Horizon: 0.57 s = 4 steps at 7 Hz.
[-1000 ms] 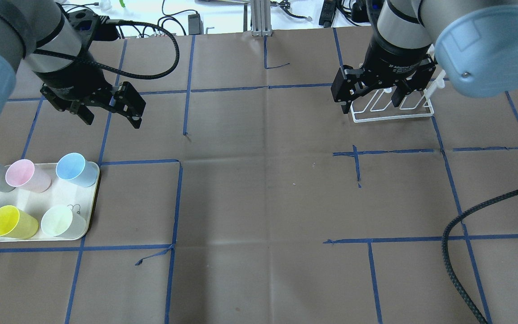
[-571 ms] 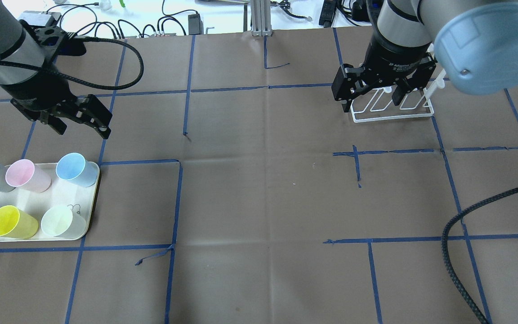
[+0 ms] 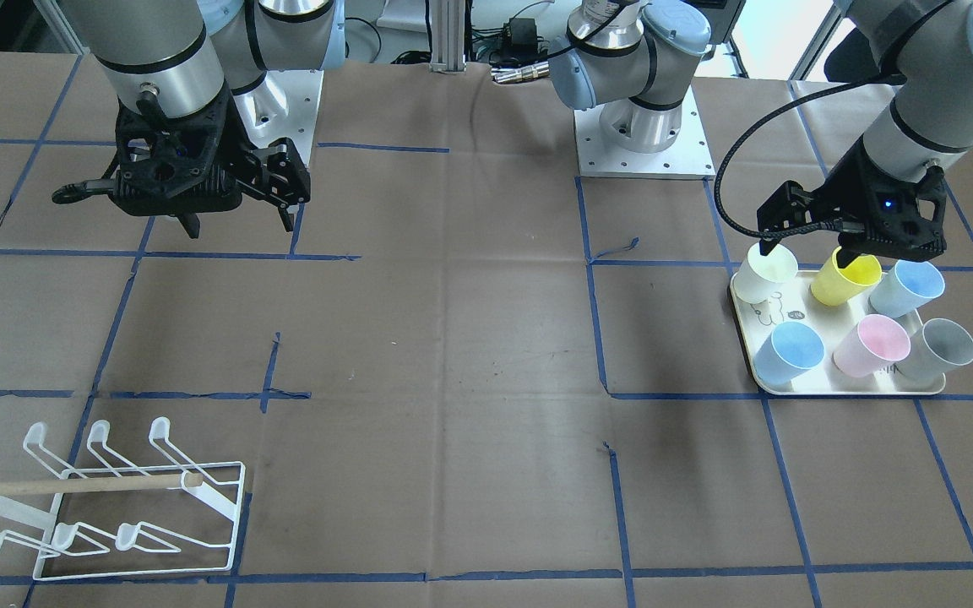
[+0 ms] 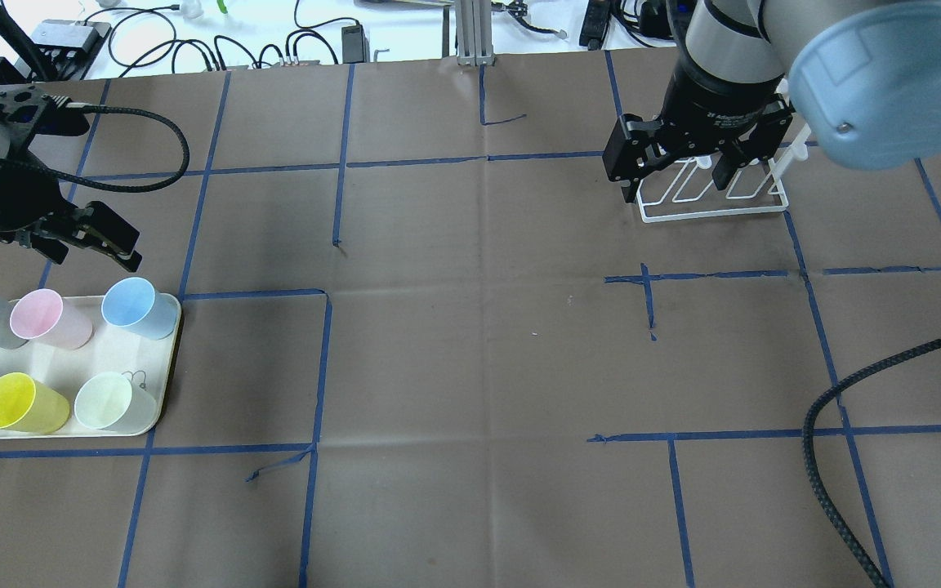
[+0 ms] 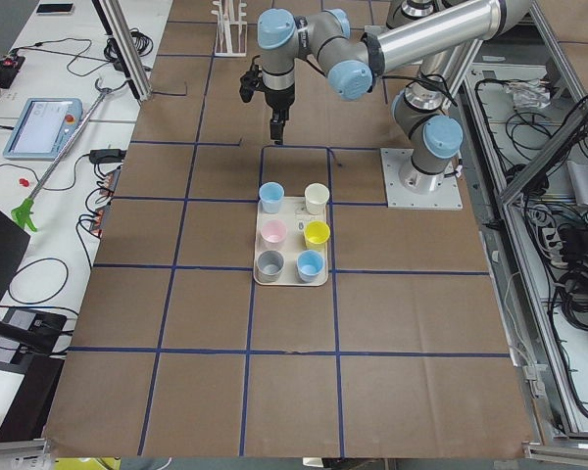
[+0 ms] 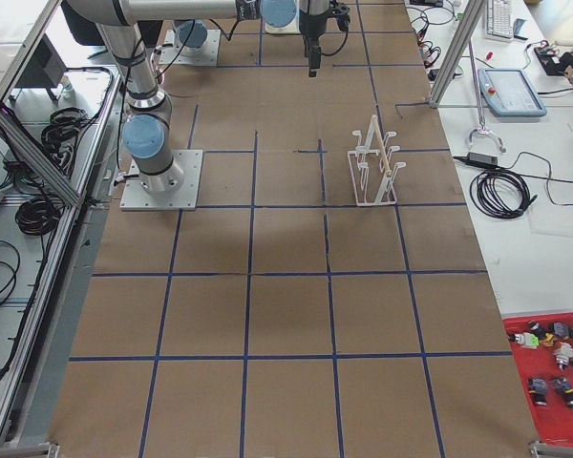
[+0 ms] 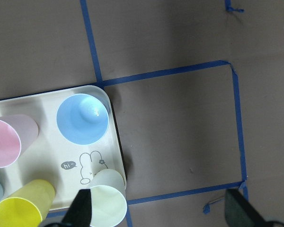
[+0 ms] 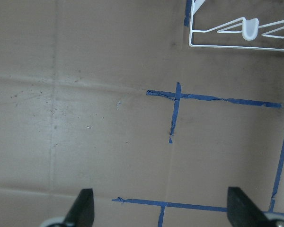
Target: Transfer IKEA cup to right arm and place on rack
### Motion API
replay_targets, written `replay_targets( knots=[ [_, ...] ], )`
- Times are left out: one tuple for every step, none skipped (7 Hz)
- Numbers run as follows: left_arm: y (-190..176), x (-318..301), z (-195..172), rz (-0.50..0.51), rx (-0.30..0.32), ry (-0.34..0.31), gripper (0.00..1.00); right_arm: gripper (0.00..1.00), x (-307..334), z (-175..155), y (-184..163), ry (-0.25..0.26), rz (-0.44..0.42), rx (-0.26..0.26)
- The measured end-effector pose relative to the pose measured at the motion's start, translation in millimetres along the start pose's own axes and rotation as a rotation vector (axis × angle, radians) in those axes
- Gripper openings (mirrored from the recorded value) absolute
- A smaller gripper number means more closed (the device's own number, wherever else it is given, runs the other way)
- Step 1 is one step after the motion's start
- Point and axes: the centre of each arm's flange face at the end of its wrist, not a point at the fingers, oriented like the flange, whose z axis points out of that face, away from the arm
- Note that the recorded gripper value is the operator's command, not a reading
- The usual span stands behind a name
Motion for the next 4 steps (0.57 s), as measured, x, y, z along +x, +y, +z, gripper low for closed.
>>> replay_targets(
  knots=[
    [-2.7, -4.2, 16.7, -0.004, 0.012, -0.007, 0.99, 1.0, 0.0, -0.2, 0.1, 0.0, 0.0, 0.0],
    [-6.8, -7.8, 38.6, -0.007, 0.025, -0.015, 0.99, 1.0, 0.0, -0.2, 0.2, 0.0, 0.0, 0.0],
    [-11.6, -12.5, 65.0, -0.01, 0.037, -0.023, 0.99, 1.0, 0.0, 0.5, 0.2, 0.0, -0.001, -0.001],
    [-14.0, -18.1, 89.3, -0.018, 0.042, -0.025, 0.99, 1.0, 0.0, 1.0, 0.3, 0.0, -0.001, -0.002]
  ],
)
